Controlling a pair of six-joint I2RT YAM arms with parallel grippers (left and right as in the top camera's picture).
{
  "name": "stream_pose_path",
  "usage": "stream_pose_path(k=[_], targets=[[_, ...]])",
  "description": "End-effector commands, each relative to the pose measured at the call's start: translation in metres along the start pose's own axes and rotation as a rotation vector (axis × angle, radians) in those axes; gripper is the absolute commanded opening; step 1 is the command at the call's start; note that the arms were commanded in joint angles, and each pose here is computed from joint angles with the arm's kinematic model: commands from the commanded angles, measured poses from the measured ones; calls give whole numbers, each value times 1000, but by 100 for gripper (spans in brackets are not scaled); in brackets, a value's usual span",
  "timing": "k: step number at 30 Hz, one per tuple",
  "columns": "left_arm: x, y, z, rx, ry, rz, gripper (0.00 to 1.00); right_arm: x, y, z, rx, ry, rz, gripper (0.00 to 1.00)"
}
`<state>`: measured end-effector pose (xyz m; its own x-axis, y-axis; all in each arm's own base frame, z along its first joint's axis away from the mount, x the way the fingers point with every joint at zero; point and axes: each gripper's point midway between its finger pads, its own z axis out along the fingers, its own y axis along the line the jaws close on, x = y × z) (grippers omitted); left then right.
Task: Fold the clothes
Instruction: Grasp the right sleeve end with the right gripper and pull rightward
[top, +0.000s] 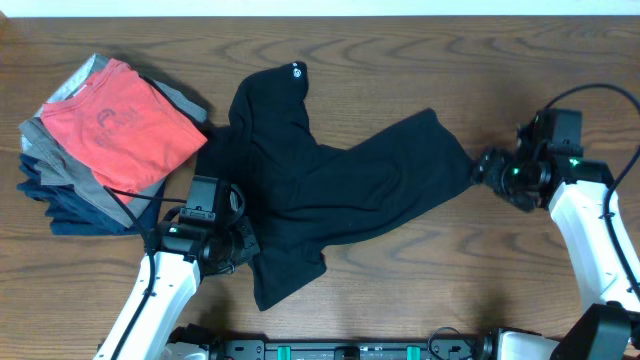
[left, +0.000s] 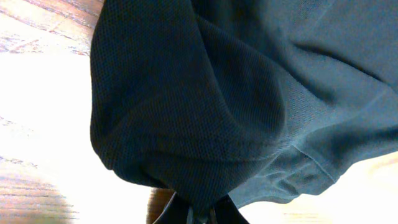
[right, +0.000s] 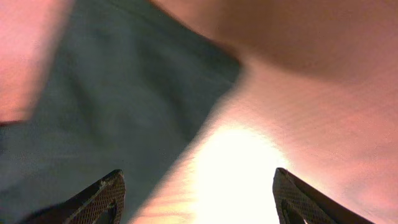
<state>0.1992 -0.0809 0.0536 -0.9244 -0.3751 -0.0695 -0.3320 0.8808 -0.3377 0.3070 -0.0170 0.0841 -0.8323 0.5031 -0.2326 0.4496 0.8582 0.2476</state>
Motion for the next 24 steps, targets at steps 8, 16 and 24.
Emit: stream_pose_path(k=[8, 16, 24], targets=[[-3, 3, 0, -12, -10, 1, 6, 23, -12, 45, -35, -20, -21, 72], [-3, 3, 0, -12, -10, 1, 6, 27, 7, 70, -203, -72, -49, 76], [-3, 2, 0, -12, -9, 1, 6, 21, 24, 88, -269, -93, -69, 70]])
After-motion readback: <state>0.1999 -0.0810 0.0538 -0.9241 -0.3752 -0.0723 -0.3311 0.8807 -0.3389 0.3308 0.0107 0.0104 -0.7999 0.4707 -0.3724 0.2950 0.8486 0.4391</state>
